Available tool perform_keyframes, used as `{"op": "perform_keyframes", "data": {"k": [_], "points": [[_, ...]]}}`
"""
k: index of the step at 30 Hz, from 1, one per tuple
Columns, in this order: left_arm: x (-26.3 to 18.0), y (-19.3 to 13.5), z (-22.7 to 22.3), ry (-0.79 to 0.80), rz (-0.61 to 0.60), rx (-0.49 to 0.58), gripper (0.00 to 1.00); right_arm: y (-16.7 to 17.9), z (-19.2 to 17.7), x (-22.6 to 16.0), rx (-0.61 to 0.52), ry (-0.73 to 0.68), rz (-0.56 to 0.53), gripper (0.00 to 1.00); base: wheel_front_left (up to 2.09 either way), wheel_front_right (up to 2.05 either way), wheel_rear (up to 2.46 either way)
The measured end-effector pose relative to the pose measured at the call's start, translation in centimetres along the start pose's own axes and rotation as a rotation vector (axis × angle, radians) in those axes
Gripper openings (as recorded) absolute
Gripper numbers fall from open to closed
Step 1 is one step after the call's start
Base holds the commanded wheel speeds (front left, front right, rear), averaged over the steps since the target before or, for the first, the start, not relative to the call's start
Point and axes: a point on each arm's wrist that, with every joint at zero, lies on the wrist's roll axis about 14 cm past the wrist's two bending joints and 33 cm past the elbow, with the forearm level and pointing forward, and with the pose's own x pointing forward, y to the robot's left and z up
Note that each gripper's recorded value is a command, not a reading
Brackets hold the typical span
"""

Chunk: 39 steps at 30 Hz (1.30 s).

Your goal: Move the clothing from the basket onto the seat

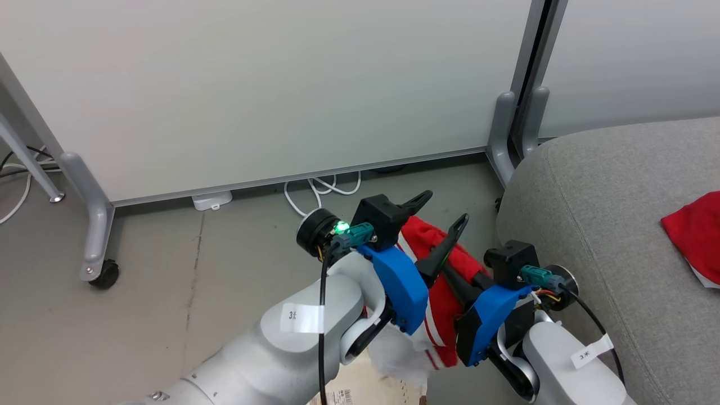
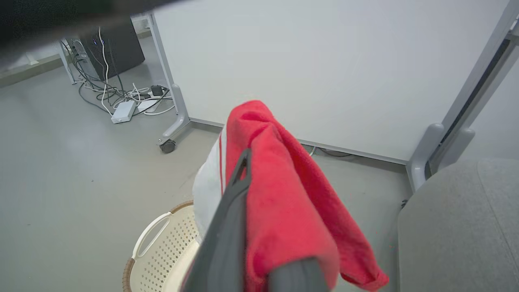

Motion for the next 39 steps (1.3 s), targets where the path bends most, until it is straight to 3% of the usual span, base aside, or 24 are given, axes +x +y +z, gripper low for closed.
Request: {"op": "perform_keyframes", "data": {"k": [7, 26, 39], "points": [[-1.4, 1.3, -1.1, -0.029, 0.064, -0.053, 1.00, -0.4, -0.1, 0.1, 0.005, 0.001, -0.009, 0.00, 0.00, 0.00, 0.00], [-9.0, 5.7, -4.7, -0.081, 0.292, -0.058, 1.00, -0.5, -0.4, 0.5, 0.008, 0.003, -0.015, 0.00, 0.00, 0.00, 0.00], [-9.2, 6.1, -5.3, -0.085, 0.309, -0.066, 1.00, -1.5, -0.6, -0.2, 0.022, 0.001, -0.047, 0.00, 0.00, 0.00, 0.00]]}}
